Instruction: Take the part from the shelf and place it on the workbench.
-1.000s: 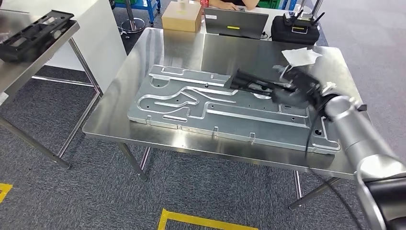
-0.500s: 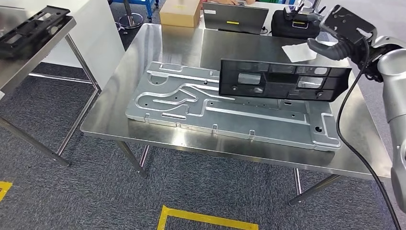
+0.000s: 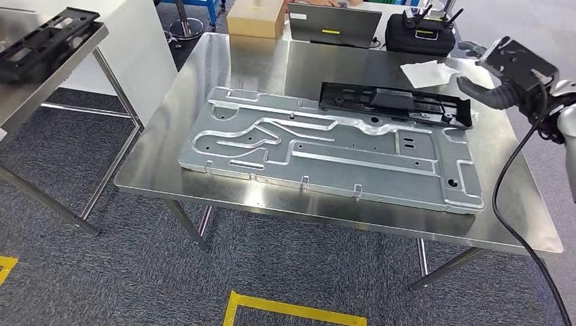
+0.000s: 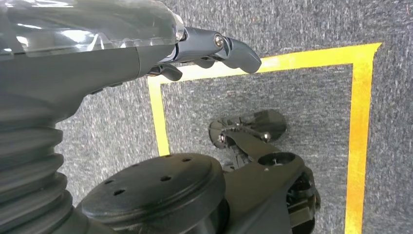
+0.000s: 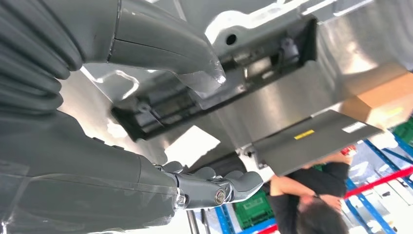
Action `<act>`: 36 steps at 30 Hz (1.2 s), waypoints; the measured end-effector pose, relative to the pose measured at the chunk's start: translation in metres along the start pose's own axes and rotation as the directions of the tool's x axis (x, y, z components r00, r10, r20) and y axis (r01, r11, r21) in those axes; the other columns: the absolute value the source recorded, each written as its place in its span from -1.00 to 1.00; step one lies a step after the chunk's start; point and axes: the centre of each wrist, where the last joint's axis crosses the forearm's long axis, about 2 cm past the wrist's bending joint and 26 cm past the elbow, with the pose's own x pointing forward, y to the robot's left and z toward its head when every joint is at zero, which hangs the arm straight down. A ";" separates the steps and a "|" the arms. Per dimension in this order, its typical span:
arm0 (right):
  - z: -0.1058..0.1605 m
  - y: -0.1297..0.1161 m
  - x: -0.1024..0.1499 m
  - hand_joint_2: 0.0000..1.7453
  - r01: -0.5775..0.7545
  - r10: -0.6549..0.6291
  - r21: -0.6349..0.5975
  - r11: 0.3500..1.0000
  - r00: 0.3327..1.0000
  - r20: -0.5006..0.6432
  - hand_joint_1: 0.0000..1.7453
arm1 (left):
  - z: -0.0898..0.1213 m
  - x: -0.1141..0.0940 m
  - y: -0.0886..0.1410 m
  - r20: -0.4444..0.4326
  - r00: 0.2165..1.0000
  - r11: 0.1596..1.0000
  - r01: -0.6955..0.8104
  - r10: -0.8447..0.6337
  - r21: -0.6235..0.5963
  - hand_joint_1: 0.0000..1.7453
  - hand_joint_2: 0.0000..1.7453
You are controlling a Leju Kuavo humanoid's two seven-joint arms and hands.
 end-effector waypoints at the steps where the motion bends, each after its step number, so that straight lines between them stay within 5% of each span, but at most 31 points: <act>1: 0.002 0.003 -0.004 -1.00 -0.001 0.001 0.002 1.000 1.000 -0.003 -1.00 | 0.000 0.000 0.000 0.001 1.000 1.000 -0.010 0.010 0.003 -1.00 -1.00; 18: 0.024 0.059 -0.050 -1.00 0.030 -0.030 0.003 1.000 0.999 -0.030 -1.00 | 0.000 -0.001 -0.001 0.009 0.996 0.995 -0.088 0.088 0.037 -1.00 -1.00; 22: 0.044 0.112 -0.070 -1.00 0.048 -0.046 0.044 0.998 0.998 -0.042 -1.00 | 0.000 0.000 -0.001 0.008 0.995 0.995 -0.096 0.095 0.042 -1.00 -1.00; 30: 0.088 0.265 -0.091 -1.00 0.245 -0.237 0.159 0.956 0.969 -0.069 -1.00 | -0.003 0.006 -0.002 0.012 0.997 0.997 -0.079 0.078 0.027 -1.00 -1.00; 36: 0.097 0.318 -0.085 -1.00 0.385 -0.374 0.159 0.909 0.923 -0.093 -1.00 | -0.002 0.004 -0.001 -0.001 0.997 0.997 -0.071 0.071 0.033 -1.00 -1.00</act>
